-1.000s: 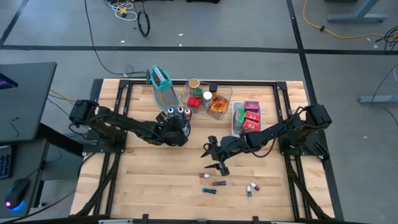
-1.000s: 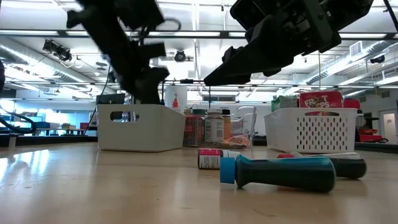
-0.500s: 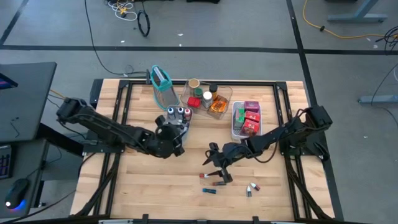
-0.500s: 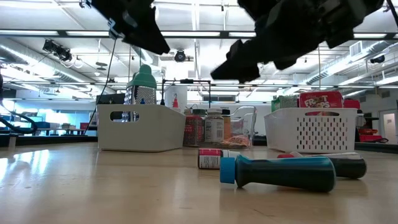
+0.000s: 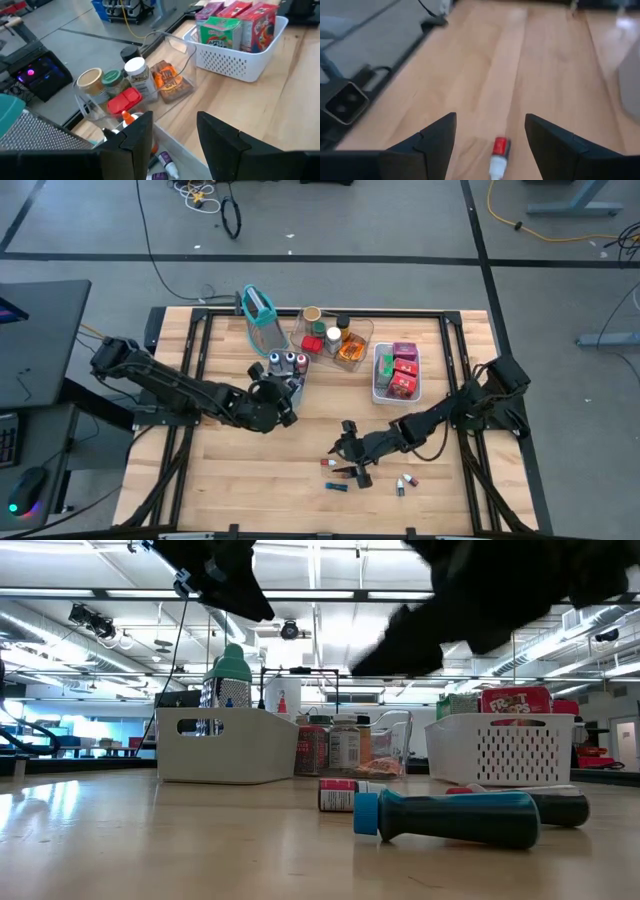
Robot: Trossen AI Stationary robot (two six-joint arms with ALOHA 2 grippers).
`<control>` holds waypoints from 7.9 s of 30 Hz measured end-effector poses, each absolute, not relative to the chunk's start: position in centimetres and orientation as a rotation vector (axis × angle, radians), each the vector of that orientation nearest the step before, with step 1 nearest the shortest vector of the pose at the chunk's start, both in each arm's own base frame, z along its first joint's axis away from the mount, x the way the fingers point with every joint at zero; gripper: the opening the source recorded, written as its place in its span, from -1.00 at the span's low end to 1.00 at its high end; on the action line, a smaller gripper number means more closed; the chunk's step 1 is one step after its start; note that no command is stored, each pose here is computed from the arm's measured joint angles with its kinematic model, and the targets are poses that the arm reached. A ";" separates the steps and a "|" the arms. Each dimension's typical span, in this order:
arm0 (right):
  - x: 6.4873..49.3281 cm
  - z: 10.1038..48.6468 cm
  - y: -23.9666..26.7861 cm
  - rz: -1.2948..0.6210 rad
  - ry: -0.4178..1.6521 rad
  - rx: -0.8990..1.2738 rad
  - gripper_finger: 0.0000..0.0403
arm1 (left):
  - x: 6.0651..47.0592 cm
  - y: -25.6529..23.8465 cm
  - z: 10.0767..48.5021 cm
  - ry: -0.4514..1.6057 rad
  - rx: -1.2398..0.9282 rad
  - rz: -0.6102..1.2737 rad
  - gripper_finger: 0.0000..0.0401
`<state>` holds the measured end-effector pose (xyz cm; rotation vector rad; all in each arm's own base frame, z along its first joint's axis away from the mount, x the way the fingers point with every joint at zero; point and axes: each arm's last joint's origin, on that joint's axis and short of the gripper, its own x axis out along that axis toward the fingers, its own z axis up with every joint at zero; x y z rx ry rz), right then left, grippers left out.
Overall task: Pick & Place Kitchen Items
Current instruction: Put the small red food coloring bottle into the gray bin, then put the medium red food coloring bottle into the gray bin, then put the medium blue food coloring bottle into the gray bin
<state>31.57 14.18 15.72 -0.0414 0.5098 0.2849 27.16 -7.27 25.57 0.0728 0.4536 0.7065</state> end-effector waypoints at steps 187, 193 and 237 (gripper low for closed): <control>45.7 12.9 -3.7 -0.298 0.361 0.009 -0.47 | 22.8 -9.5 32.3 0.268 0.341 0.886 -0.24; 45.6 12.9 -4.9 -0.280 0.354 0.040 -0.20 | 22.8 -9.5 32.3 0.268 0.341 0.887 -0.24; 33.1 26.9 13.8 0.053 0.695 -0.156 -0.01 | 26.8 -13.2 29.5 0.360 -0.025 0.221 -0.24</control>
